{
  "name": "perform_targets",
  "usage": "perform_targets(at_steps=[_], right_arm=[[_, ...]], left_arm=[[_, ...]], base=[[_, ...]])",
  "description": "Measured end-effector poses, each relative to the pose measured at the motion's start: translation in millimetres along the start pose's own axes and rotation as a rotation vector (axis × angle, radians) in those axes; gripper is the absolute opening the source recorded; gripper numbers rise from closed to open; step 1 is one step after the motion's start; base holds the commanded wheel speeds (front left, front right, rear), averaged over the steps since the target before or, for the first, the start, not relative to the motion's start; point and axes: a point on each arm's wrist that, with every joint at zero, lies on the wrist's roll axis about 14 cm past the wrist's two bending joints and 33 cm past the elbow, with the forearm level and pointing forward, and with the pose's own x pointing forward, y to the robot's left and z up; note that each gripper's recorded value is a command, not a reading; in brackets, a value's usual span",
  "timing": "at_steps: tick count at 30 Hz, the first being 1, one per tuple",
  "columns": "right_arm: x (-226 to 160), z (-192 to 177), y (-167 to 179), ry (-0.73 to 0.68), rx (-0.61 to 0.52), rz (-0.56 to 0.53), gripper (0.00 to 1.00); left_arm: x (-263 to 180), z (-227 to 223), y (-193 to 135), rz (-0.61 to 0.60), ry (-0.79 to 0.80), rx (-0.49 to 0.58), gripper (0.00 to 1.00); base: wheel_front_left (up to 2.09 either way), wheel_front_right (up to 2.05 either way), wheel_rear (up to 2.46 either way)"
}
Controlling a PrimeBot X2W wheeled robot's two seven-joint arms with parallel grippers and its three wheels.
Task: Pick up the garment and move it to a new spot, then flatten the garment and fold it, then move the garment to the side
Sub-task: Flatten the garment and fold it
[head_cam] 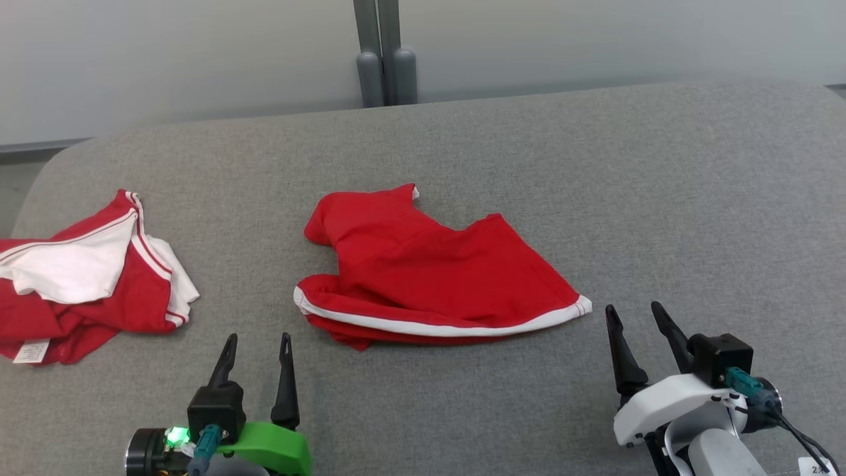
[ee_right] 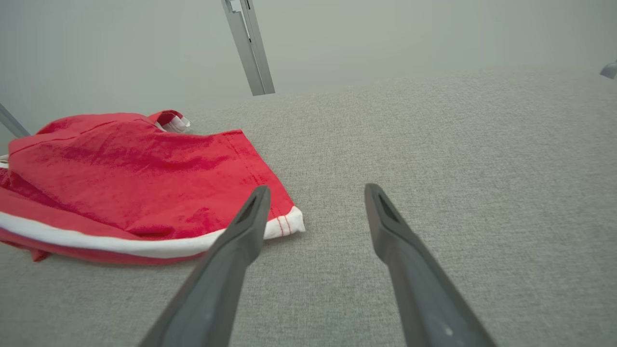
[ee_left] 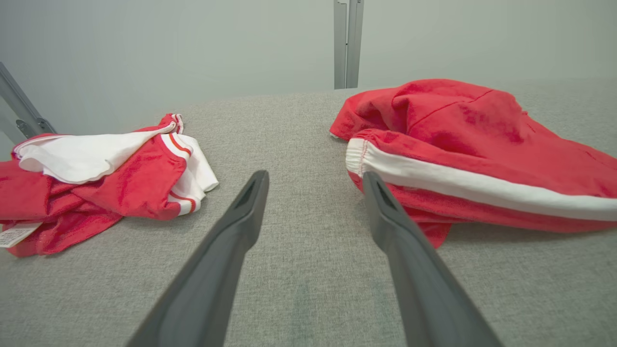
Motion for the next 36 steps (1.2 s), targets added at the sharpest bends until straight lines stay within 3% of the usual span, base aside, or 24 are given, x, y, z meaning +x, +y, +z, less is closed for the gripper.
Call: perform_targets(at_steps=[19,22,23,24,26,28,36], right_arm=[[35.9,-54.3,10.7,0.169,-0.022,0.049,0.98],[38.2,-59.8,11.8,0.186,-0.024,0.053,0.85],[38.7,-62.2,12.3,0.193,-0.024,0.054,0.73],[38.8,-64.6,12.5,0.200,-0.023,0.055,0.49],[39.2,-67.8,13.0,0.211,-0.022,0.056,0.37],[39.8,-70.4,13.8,0.219,-0.019,0.058,0.00],[40.5,-63.5,3.1,0.198,0.001,0.019,0.00]], left_arm=[[18.6,-22.3,6.8,0.024,0.067,-0.022,1.00],[19.8,-22.4,9.2,0.031,0.067,-0.026,1.00],[20.1,-22.6,9.9,0.033,0.067,-0.026,1.00],[20.3,-22.7,10.5,0.035,0.068,-0.028,1.00],[20.0,-23.3,11.7,0.038,0.070,-0.029,1.00],[19.6,-23.6,12.7,0.042,0.071,-0.031,1.00],[21.6,-12.5,-6.6,-0.044,0.037,-0.086,1.00]], base=[[0.00,0.00,0.00],[0.00,0.00,0.00],[0.00,0.00,0.00],[0.00,0.00,0.00],[0.00,0.00,0.00],[0.00,0.00,0.00],[0.00,0.00,0.00]])
